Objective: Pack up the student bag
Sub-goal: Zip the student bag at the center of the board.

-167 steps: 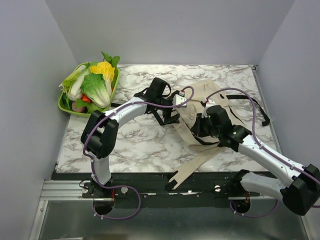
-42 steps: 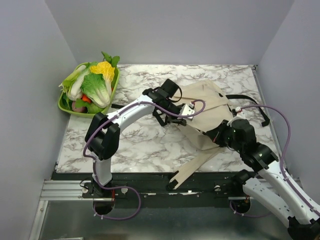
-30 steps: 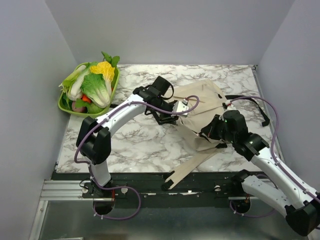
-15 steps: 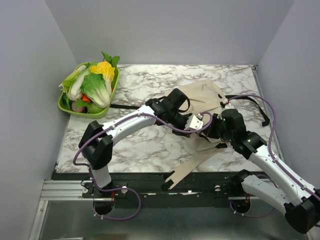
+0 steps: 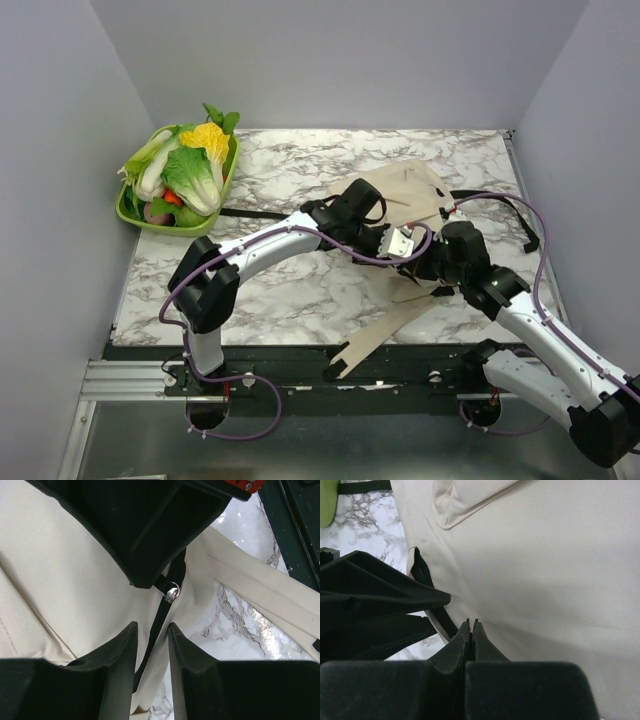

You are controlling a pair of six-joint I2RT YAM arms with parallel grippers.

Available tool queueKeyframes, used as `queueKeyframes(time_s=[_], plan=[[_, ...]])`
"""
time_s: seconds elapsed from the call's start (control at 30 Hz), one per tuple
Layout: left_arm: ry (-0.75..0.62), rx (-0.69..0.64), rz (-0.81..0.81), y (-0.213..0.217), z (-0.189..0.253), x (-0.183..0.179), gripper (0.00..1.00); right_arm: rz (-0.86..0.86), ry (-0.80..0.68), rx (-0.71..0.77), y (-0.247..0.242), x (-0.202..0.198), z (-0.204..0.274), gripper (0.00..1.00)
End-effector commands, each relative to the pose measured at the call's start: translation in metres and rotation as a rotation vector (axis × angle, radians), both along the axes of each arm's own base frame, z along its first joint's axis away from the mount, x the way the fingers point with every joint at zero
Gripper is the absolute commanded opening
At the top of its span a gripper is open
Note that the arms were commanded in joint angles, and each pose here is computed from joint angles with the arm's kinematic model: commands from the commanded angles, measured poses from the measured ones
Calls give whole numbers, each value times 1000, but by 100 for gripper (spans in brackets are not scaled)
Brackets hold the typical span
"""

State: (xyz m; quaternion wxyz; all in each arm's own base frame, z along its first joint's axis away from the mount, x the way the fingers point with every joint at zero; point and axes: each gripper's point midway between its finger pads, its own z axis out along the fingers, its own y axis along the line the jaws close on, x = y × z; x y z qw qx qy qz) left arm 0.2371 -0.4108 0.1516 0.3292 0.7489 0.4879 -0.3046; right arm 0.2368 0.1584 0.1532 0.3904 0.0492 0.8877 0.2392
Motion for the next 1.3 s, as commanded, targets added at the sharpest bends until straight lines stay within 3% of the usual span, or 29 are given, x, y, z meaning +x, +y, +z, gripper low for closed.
queueKeyframes(time_s=[0.0, 0.07, 0.17, 0.2, 0.23, 0.43, 0.63, 0.77, 0.93, 0.97, 1.1, 1.27], plan=[[27, 8, -59, -3, -1, -16, 33, -25, -21, -6, -5, 4, -1, 1], [40, 41, -98, 3, -6, -30, 27, -33, -25, -13, -6, 5, -1, 1], [73, 58, -150, 10, -10, -52, 12, -42, -27, -18, -7, 8, 1, 1], [80, 62, -156, 11, -9, -56, 1, -45, -24, -21, -7, 9, 0, 1], [88, 62, -163, 10, -8, -61, 0, -45, -25, -20, -6, 11, 2, 1], [100, 73, -185, 7, -8, -75, 0, -21, -30, -14, 1, 15, 7, 1], [97, 56, -178, -5, 2, -78, 13, -20, -34, -5, 2, 15, 8, 1], [92, 26, -126, -18, 11, -70, 21, -23, -31, 1, 1, 13, 7, 1], [127, -15, -5, -32, 24, -57, 22, -34, -28, 13, -1, 8, 4, 1], [152, -26, 23, -34, 25, -57, 21, -38, -28, 11, -3, 8, 2, 1], [236, -33, 65, -37, 24, -63, 0, -46, -20, 10, -4, 6, -3, 1], [292, 8, 0, -27, 12, -87, 0, -61, -16, 5, -7, 6, -6, 1]])
